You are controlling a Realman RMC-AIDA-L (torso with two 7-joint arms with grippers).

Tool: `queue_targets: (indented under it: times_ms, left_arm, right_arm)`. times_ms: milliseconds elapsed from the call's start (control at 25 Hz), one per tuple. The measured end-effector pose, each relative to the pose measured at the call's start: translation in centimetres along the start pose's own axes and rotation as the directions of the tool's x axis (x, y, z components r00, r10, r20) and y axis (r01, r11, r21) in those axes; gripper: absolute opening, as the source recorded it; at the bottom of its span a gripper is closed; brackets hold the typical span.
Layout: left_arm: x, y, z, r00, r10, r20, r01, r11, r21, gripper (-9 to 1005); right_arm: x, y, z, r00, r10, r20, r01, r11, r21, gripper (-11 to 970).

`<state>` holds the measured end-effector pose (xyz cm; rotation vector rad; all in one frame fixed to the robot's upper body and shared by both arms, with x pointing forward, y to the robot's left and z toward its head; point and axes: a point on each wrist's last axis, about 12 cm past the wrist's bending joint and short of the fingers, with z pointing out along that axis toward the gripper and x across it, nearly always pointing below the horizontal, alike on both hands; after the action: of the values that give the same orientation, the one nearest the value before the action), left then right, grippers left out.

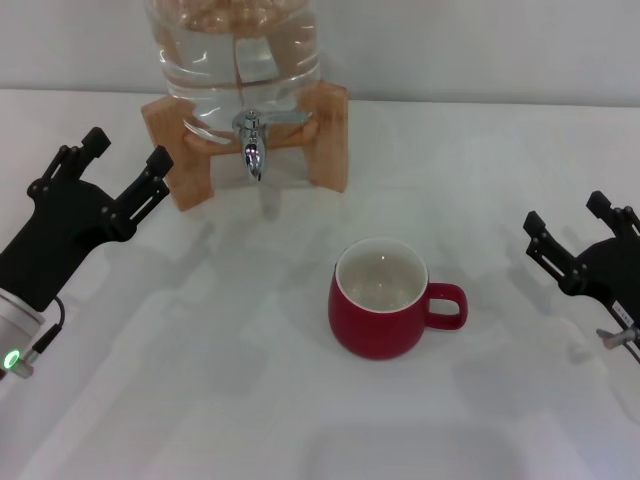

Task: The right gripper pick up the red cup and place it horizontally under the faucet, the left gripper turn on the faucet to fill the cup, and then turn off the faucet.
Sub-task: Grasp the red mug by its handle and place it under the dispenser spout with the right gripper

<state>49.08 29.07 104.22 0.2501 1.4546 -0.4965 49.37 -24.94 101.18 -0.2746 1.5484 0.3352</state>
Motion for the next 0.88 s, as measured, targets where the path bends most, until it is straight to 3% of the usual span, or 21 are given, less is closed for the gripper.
queue_targets:
  times_ms: [880]
  left_arm:
    - [0.0,0.1,-0.1,1.0,0.005,-0.004,-0.005,1.0,-0.002,857]
  right_arm:
    - [1.3,3.5,-3.7,1.0,0.006,-0.009,-0.008,0.98,-0.197,838]
